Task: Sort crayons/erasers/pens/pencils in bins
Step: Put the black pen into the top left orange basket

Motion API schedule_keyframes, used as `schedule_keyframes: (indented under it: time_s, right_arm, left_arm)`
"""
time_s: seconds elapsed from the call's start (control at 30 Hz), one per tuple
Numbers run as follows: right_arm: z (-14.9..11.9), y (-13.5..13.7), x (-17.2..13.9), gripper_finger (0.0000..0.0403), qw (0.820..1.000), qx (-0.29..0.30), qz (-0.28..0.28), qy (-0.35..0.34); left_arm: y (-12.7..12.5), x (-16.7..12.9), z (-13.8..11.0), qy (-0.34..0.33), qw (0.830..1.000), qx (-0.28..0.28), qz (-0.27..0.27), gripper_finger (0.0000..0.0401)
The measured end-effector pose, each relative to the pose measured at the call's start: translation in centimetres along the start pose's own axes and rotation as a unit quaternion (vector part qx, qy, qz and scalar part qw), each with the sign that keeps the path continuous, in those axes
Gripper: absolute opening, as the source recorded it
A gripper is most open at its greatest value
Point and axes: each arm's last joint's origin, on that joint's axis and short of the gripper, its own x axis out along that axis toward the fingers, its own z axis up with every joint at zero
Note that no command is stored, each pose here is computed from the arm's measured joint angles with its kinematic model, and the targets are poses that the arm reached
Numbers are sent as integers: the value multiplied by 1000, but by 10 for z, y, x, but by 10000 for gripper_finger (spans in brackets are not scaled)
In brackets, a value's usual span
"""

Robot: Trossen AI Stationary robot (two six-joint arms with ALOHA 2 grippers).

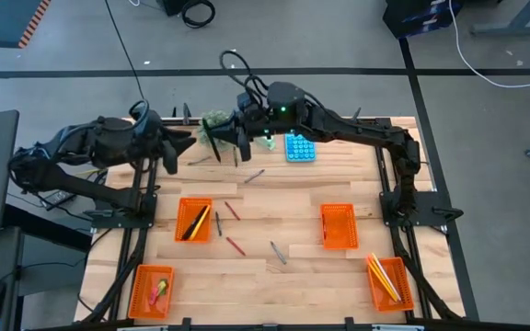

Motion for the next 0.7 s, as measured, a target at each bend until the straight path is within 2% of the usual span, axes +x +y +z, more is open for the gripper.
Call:
schedule_keyframes:
  time_s: [0.13, 0.3, 0.5, 0.7]
  right_arm:
    - [1, 0, 0, 51, 1000, 4, -11, -11]
    - [7, 2, 0, 51, 999, -5, -9, -41]
    - [10, 2, 0, 51, 998, -9, -8, -56]
    - [9, 3, 0, 51, 999, -5, -4, -53]
  left_arm:
    - [-8, 9, 4, -22, 1000, -14, -9, 190]
    - [-21, 37, -4, 3, 1000, 15, 13, 218]
    - [-33, 66, -15, 29, 999, 31, 32, 223]
    - [-37, 69, -11, 11, 999, 26, 21, 212]
